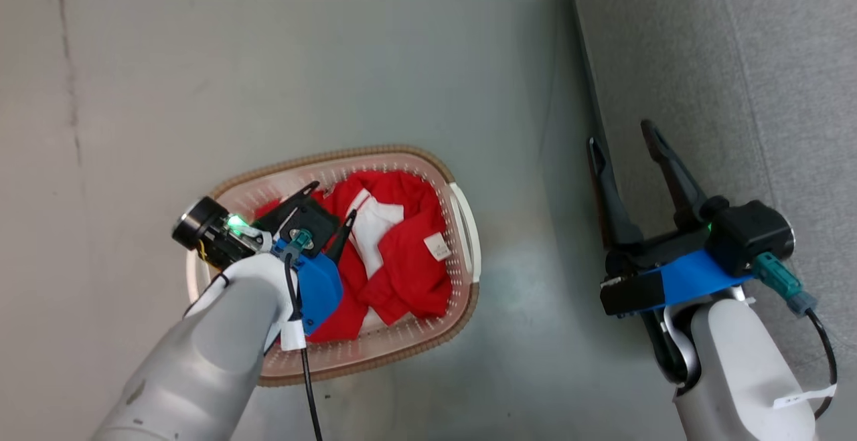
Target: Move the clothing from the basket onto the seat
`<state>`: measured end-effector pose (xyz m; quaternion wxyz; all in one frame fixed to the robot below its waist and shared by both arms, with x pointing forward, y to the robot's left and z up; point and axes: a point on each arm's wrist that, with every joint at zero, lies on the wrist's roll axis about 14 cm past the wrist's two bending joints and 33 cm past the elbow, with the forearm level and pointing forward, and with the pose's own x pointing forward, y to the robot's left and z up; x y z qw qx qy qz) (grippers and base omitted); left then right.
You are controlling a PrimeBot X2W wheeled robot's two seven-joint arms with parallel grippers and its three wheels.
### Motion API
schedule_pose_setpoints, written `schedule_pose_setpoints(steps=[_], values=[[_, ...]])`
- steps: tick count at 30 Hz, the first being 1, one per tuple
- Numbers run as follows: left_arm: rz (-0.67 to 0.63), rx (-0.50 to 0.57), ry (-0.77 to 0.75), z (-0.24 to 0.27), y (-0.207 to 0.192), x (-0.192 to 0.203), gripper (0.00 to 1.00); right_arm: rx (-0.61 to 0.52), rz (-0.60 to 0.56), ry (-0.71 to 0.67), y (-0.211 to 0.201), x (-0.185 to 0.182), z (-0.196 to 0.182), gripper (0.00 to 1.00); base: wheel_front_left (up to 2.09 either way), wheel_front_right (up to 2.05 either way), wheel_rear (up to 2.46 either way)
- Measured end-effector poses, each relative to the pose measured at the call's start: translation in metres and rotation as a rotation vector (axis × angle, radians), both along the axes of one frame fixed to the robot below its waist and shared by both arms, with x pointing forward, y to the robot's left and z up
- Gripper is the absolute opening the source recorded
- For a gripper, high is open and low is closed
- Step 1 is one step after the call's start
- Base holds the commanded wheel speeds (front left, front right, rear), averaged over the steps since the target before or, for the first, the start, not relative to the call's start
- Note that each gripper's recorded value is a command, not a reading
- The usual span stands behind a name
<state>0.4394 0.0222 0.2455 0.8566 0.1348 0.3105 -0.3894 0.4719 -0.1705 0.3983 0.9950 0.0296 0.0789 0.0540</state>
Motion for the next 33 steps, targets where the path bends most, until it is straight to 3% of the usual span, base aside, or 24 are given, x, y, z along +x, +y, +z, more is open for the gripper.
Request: schedule_pose_setpoints(steps=[12, 33], values=[[-0.268, 0.298, 0.199, -0.092, 0.026, -0.040, 1.00, -0.022, -0.001, 0.066, -0.005, 0.019, -0.046, 1.00, 0.00, 0.00, 0.00], [-0.521, 0.544, 0.368, -0.199, 0.060, -0.067, 1.00, -0.063, 0.017, 0.086, -0.009, 0.034, -0.095, 1.00, 0.00, 0.00, 0.00]])
